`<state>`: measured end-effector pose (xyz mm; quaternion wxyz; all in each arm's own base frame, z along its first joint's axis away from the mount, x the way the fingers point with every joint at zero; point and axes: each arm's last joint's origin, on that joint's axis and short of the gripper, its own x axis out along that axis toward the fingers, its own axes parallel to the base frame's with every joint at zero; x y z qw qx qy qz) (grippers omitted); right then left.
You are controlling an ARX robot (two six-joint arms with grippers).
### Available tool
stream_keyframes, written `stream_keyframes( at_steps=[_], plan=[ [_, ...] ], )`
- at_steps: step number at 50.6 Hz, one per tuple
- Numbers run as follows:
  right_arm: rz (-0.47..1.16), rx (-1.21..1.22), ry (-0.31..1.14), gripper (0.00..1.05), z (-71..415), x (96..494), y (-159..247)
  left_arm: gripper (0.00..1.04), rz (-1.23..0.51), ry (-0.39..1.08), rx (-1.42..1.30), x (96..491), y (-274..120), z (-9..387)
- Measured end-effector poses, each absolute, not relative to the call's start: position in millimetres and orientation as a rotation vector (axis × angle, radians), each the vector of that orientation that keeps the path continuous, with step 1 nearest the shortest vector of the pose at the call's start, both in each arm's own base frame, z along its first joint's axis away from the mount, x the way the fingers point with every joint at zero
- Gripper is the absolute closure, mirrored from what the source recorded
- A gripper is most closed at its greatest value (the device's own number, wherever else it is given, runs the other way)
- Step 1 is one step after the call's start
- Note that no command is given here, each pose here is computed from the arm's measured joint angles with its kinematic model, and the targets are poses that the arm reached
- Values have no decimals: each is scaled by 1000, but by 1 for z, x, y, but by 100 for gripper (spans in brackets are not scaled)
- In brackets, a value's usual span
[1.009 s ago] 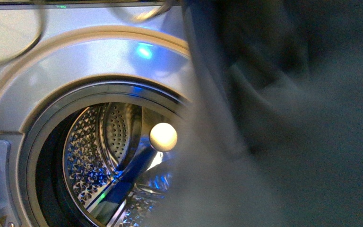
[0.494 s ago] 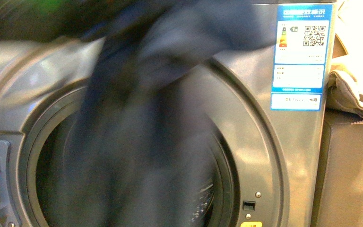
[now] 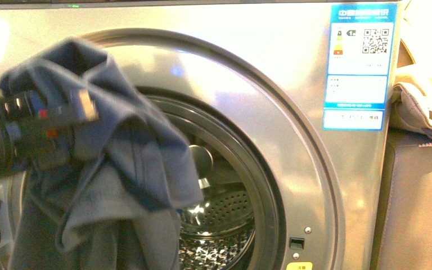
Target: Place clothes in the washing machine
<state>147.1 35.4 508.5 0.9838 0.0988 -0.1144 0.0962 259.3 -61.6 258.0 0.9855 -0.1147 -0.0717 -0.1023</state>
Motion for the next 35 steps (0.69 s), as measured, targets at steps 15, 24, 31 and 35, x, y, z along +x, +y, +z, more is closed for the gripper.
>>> stream_keyframes(
  at_steps=[15,24,31,35],
  plan=[
    [164,253,-143,8,439,109,25,95,-179,-64,-219,278,-68,230],
    [17,48,-27,42,367,95,19,95,-162,-37,-202,300,-77,218],
    [13,19,-17,65,323,96,15,95,-164,-19,-190,312,-87,207],
    [13,11,-10,79,301,97,12,95,-163,-8,-182,319,-93,201]
  ],
)
